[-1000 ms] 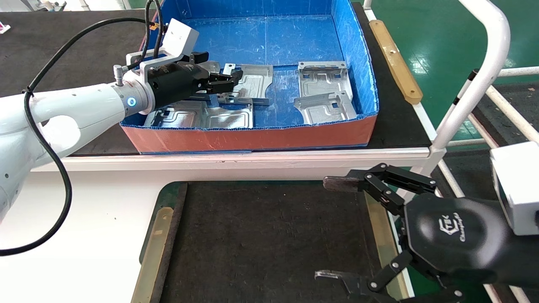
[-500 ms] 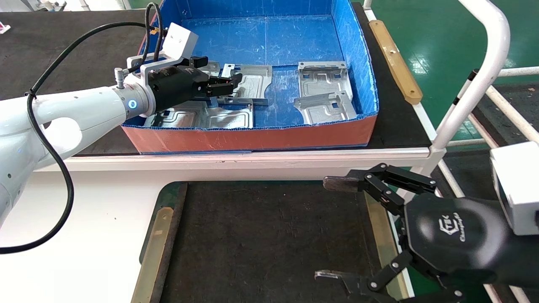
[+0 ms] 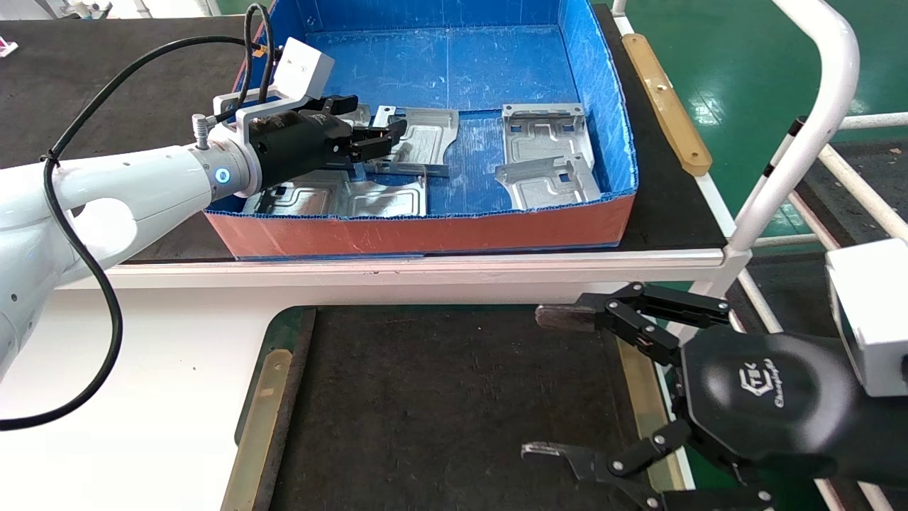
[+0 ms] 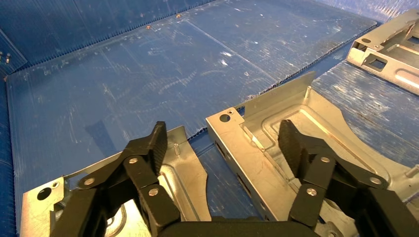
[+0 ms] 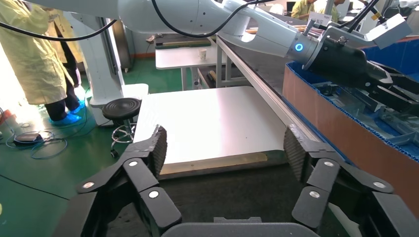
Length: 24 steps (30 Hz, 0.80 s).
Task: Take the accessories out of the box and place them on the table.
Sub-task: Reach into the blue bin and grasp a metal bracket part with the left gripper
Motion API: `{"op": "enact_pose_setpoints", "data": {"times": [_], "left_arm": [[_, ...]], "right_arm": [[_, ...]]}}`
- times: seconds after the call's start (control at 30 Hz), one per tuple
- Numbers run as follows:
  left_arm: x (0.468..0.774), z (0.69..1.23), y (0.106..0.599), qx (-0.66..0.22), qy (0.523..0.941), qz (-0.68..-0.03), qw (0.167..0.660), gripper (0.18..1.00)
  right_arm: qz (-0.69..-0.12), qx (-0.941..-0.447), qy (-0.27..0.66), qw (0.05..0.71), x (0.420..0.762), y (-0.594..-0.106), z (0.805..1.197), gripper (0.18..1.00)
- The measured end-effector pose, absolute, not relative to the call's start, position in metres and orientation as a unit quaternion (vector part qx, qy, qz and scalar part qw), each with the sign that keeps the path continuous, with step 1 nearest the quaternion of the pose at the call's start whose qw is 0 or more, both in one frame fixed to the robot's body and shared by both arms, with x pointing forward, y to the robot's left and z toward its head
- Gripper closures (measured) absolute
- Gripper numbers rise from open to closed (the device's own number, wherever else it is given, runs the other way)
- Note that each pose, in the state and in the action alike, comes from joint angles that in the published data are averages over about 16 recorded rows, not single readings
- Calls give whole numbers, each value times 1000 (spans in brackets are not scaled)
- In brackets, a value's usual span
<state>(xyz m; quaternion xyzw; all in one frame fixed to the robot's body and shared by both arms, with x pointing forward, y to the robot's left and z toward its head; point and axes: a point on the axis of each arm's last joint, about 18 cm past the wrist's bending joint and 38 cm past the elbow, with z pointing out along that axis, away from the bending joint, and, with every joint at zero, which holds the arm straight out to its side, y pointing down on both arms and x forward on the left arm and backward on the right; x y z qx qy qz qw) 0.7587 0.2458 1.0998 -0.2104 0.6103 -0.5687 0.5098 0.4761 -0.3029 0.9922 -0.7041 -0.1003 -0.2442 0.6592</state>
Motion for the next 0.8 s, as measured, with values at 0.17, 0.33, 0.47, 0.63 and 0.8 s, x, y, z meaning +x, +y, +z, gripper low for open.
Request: {"op": "enact_pose_setpoints", "data": {"times": [0.17,0.33,0.47,0.63,0.8], "left_arm": [[759,1100,246,-210,610,-569,510,387],[758,1100,246,-209,610,-569,510,492],[758,1100,246,-209,610,-569,510,600],[758,1100,246,-209,610,-569,510,717],[758,1100,246,-209,610,-569,511,808]], "right_arm": [[-244,-704,-100,659,476,-303,992,347],[-244,-704,-100,659,476,-303,992,454],[-244,-704,-100,659,476,-303,992,552],[-244,-704,-100,659,476,-303,992,670],[-244,-704,-100,659,476,-303,992,776]]}}
